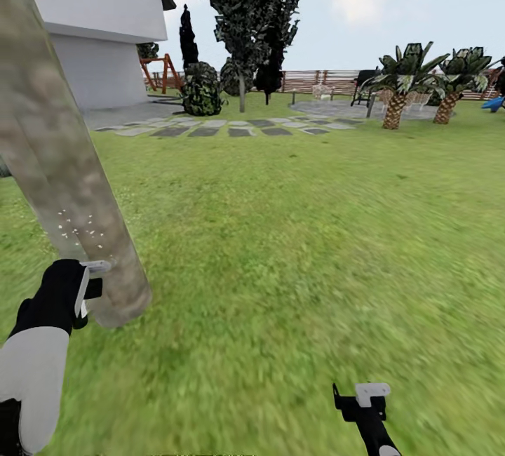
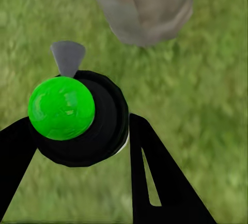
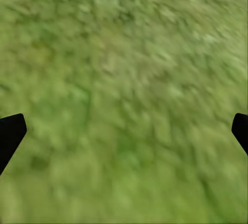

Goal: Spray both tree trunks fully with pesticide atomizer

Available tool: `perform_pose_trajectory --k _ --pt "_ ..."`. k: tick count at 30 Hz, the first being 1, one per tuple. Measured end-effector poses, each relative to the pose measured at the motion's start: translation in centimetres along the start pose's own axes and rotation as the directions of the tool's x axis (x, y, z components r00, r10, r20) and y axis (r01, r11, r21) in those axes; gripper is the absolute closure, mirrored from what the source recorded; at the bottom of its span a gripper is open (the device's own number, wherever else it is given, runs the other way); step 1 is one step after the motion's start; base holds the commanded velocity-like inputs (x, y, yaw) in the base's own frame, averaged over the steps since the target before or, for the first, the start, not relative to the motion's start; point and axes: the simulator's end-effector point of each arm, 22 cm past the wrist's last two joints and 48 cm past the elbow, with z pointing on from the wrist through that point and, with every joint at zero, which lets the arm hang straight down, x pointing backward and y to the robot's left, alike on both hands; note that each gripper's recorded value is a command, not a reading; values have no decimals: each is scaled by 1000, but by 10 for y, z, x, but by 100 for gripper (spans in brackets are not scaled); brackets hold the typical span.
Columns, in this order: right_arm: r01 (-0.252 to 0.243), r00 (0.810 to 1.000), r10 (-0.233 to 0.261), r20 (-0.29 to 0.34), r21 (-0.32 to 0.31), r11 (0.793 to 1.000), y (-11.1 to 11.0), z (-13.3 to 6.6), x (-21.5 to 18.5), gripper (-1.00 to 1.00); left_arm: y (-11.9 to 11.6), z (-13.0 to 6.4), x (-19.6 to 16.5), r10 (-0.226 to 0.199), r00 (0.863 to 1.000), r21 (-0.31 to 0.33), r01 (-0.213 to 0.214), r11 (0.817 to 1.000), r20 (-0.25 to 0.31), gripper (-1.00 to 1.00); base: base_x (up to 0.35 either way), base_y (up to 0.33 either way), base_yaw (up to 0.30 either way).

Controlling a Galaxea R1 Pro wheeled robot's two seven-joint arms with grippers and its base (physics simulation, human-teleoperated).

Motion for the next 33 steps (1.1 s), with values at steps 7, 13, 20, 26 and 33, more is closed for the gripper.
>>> perform_pose_trajectory --k 7,13,20,26,33 --pt "1 1000 -1 -10 -1 1000 1 0 5 -100 -3 9 13 12 999 -1 -12 1000 -30 100 6 -4 155" --pt "1 1000 -1 -15 -1 1000 1 0 8 -100 -5 21 38 32 997 -6 -32 999 -73 100 136 -220 94" --pt "2 1000 -2 -15 -2 1000 1 0 8 -100 -4 21 38 32 997 -8 -33 999 -72 100 164 -244 3" --pt "2 1000 -2 -15 0 1000 0 0 8 -100 -3 20 36 29 997 -7 -29 1000 -66 100 165 -244 0" --pt "2 1000 -2 -17 -1 1000 0 0 9 -100 -2 19 33 25 998 -10 -26 1000 -59 100 102 -255 123"
